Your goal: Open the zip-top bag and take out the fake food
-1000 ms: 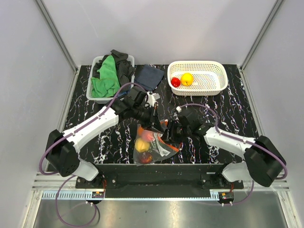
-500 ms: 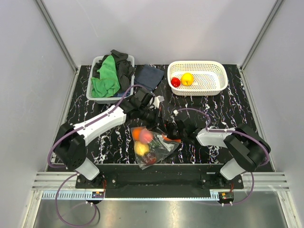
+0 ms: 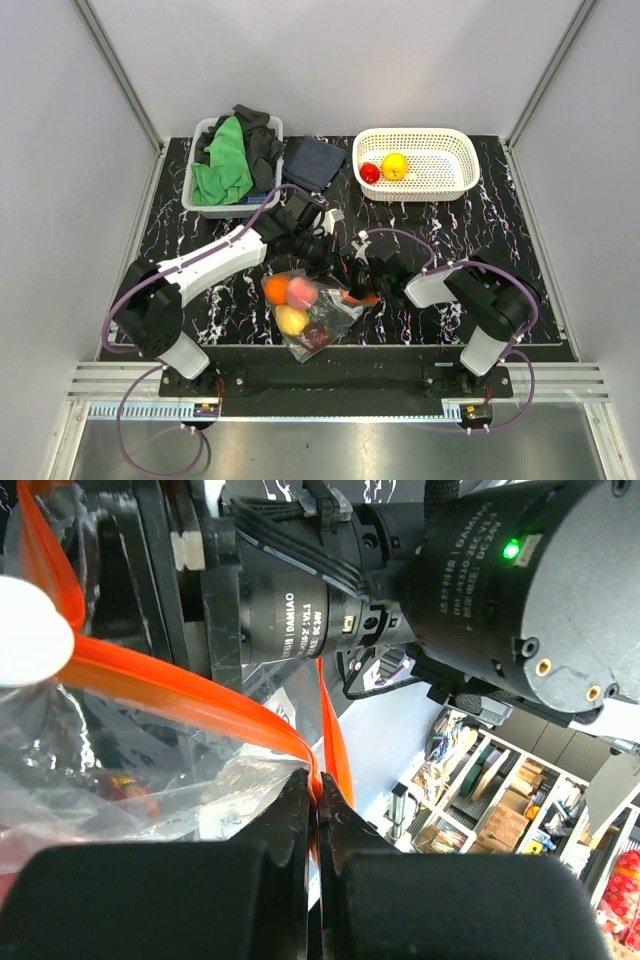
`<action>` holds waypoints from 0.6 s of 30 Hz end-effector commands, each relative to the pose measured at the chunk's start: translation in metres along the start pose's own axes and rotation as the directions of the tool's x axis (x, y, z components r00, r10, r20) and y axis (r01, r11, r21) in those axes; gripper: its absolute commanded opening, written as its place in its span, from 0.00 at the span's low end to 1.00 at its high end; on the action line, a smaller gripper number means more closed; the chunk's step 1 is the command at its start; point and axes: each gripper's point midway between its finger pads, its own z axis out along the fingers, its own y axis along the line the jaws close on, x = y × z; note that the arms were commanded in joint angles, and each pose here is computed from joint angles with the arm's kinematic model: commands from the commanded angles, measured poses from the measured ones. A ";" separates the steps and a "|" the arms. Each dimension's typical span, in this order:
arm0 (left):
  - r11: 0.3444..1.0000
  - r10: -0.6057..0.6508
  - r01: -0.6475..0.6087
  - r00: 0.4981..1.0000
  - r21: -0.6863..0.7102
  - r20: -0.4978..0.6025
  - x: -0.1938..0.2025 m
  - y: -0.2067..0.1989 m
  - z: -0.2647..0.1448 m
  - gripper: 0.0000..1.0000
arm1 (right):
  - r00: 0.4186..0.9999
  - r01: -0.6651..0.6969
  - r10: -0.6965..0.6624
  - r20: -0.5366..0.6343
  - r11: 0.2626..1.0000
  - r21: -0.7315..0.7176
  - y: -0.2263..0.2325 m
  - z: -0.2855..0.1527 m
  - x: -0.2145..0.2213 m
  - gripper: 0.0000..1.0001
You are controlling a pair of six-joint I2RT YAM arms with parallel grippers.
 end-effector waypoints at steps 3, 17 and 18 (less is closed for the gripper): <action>0.995 0.073 -0.075 0.997 0.061 0.032 0.000 -0.019 -0.009 0.00 | 0.999 0.044 -0.044 -0.008 0.999 -0.001 0.009 -0.010 0.003 0.13; 0.988 0.142 -0.148 0.982 0.033 0.128 -0.017 -0.013 -0.026 0.00 | 0.990 0.133 -0.141 0.031 0.975 0.176 0.030 -0.115 0.021 0.00; 0.988 0.146 -0.152 0.980 0.034 0.132 -0.018 -0.013 -0.028 0.00 | 0.984 0.154 -0.166 0.070 0.976 0.151 0.045 -0.126 0.016 0.00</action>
